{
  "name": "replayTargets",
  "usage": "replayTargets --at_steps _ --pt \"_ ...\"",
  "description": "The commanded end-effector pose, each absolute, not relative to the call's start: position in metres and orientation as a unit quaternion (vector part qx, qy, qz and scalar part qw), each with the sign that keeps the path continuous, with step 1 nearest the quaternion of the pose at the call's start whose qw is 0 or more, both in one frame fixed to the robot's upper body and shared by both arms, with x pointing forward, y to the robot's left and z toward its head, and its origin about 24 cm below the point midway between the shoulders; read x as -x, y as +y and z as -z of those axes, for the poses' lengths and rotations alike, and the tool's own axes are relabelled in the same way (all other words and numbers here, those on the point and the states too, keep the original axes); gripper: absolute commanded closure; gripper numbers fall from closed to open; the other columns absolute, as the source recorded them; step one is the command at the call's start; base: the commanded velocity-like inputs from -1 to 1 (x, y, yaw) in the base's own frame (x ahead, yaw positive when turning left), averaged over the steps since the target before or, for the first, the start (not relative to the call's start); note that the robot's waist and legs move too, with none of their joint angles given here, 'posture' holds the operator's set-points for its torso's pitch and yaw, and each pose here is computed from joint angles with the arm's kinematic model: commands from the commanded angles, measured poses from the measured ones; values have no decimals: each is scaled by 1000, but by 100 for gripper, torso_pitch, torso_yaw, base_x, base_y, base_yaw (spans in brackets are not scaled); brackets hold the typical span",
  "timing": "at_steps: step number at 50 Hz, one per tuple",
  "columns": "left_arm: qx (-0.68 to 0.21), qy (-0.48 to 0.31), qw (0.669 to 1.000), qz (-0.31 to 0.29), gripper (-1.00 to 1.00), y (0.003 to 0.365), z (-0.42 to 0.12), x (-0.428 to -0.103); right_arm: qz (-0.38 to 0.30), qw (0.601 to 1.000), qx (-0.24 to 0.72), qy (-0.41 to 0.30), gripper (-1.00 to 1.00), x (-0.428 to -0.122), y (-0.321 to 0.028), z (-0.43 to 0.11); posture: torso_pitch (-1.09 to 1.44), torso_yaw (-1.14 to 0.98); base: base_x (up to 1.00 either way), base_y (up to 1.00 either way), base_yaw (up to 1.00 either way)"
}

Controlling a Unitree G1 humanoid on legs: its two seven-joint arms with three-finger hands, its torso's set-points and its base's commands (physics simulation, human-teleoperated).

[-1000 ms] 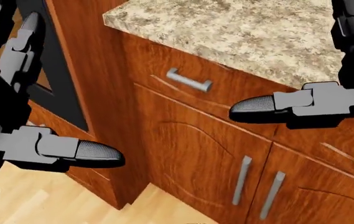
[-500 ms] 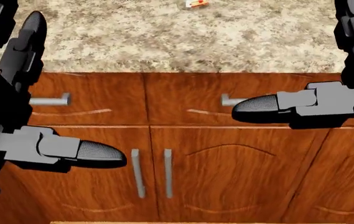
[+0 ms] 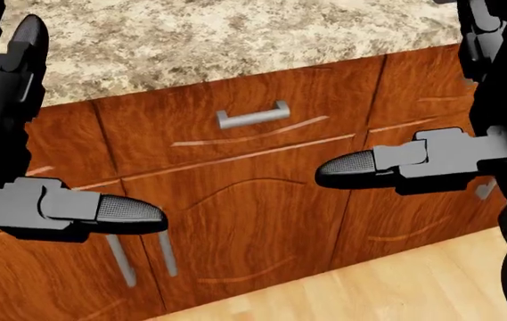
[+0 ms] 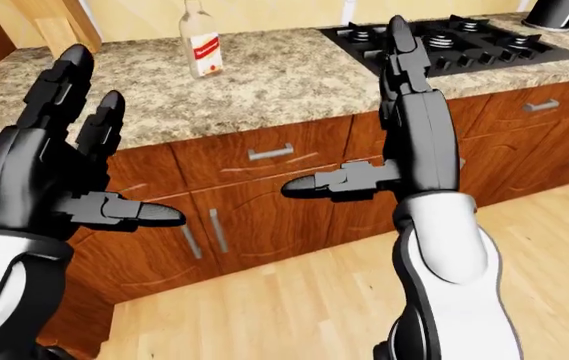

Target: Move the drinks to the dining counter.

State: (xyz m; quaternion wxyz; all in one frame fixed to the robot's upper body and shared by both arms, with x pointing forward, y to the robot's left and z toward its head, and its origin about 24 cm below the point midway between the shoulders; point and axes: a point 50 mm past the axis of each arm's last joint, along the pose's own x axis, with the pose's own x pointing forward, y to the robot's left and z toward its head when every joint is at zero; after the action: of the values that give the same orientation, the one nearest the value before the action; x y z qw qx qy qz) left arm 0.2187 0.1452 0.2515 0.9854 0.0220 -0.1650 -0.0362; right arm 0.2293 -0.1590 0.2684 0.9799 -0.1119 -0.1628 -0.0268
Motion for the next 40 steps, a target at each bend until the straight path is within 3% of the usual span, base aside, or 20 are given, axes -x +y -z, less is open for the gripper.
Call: replayTargets --at_steps 1,7,16,24,40 --pt "-23 -208 977 36 -100 145 -264 -213 34 972 116 -200 -100 -225 -159 -279 0 0 0 0 0" --pt "-25 -208 977 34 -100 145 -264 -214 18 975 101 -197 -100 -225 -156 -277 0 0 0 5 0" --pt "-26 -209 977 35 -100 145 -265 -214 19 975 93 -200 -100 -225 -157 -278 0 0 0 0 99" --pt "-26 -209 977 35 -100 145 -266 -214 20 975 106 -195 -100 -226 -156 -278 0 0 3 4 0" --pt "-28 -209 977 35 -100 145 -266 -213 16 974 105 -200 -100 -226 -154 -276 0 0 55 0 0"
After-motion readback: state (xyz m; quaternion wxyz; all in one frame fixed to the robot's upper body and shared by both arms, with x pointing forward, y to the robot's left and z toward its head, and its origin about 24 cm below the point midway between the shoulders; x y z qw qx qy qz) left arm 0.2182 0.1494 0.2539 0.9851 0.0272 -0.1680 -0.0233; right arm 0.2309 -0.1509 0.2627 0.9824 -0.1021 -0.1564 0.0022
